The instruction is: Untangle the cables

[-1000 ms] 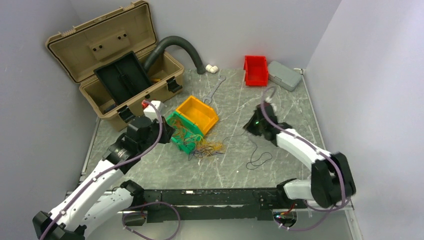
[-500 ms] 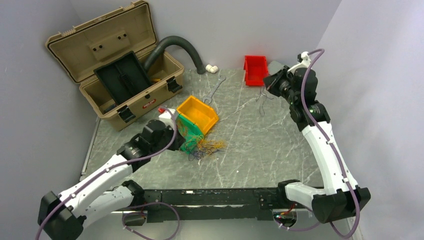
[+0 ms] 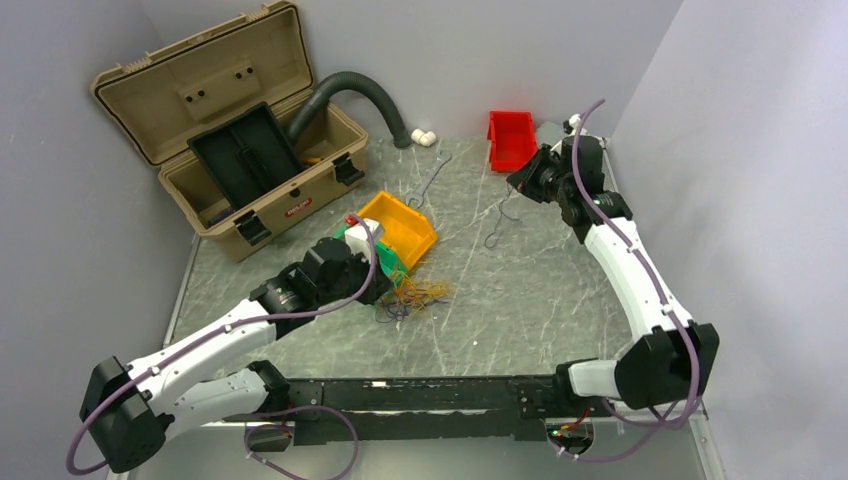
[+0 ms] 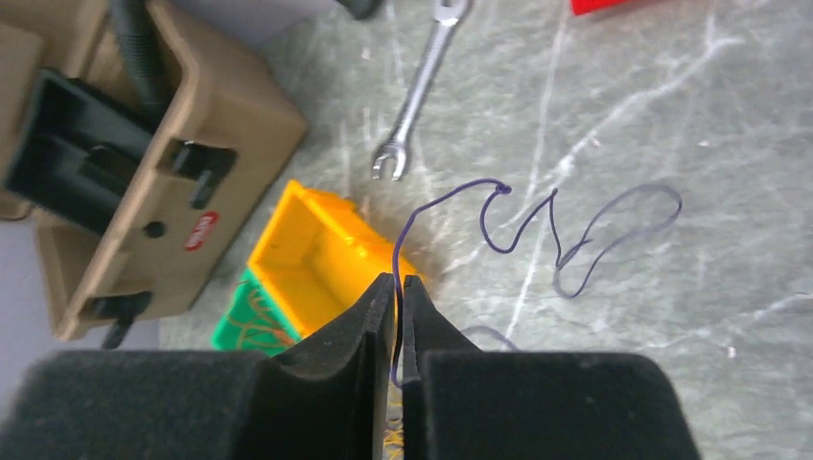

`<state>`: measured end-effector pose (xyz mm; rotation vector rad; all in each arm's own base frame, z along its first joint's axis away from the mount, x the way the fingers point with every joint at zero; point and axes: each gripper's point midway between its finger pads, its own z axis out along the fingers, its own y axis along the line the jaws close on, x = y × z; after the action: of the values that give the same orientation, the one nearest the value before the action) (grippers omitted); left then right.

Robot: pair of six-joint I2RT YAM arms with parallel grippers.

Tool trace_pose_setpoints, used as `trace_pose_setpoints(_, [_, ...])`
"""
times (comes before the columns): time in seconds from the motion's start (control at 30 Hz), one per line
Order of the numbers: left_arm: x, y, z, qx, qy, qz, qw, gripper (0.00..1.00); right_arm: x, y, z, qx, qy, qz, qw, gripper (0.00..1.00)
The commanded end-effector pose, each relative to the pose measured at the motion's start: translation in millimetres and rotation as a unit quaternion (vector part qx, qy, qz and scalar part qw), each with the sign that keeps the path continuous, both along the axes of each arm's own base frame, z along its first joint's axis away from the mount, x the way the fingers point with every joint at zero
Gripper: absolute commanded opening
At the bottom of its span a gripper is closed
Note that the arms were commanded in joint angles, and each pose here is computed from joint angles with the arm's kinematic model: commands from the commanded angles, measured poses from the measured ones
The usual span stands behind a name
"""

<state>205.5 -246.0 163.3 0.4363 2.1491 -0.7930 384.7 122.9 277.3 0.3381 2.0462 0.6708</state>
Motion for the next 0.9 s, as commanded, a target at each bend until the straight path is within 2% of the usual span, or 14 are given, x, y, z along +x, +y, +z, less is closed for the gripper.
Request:
trace_pose_setpoints(0.0, [8.1,-11.9,32.9,-0.027,-0.044,-0.017,0.999,0.0,26.3,-19.5,-35.7,-0.039,0.021,-0.036,0.998,0.13])
trace_pose_setpoints(0.13, [8.8,-15.9,31.9,-0.028,-0.043,-0.024,0.998,0.0,55.6,-24.1,-83.7,-0.073,0.075,-0.042,0.994,0.09])
trace_pose_setpoints(0.27, [8.2,-18.4,30.8,-0.03,-0.04,-0.029,0.998,0.0,67.8,-31.8,-125.1,-0.1,0.12,-0.059,0.986,0.15])
trace_pose_setpoints(0.3, [7.9,-18.7,31.2,-0.031,-0.04,-0.03,0.998,0.0,66.8,-36.2,-132.3,-0.111,0.126,-0.066,0.984,0.25])
trace_pose_setpoints(0.33, [7.3,-19.2,31.2,-0.033,-0.04,-0.032,0.998,0.0,64.7,-42.1,-140.1,-0.124,0.135,-0.076,0.98,0.54])
trace_pose_setpoints(0.37, [7.2,-19.0,31.0,-0.033,-0.04,-0.032,0.998,0.0,62.6,-46.6,-146.0,-0.135,0.141,-0.082,0.977,0.87])
trace_pose_setpoints(0.4, [7.5,-18.6,30.4,-0.032,-0.041,-0.031,0.998,0.0,59.6,-50.9,-152.3,-0.142,0.151,-0.09,0.974,0.98])
trace_pose_setpoints(0.53, [9.1,-18.6,29.4,-0.026,-0.043,-0.032,0.998,0.0,57.2,-45.8,-162.4,-0.114,0.161,-0.096,0.976,1.0])
trace_pose_setpoints(0.63, [9.3,-18.6,28.4,-0.024,-0.043,-0.033,0.998,0.0,58.4,-22.0,-169.8,-0.066,0.157,-0.051,0.984,1.0])
trace_pose_setpoints(0.87, [8.8,-11.8,30.6,-0.018,-0.051,-0.024,0.998,0.0,68.0,-32.4,-216.2,-0.129,0.207,-0.041,0.969,1.0])
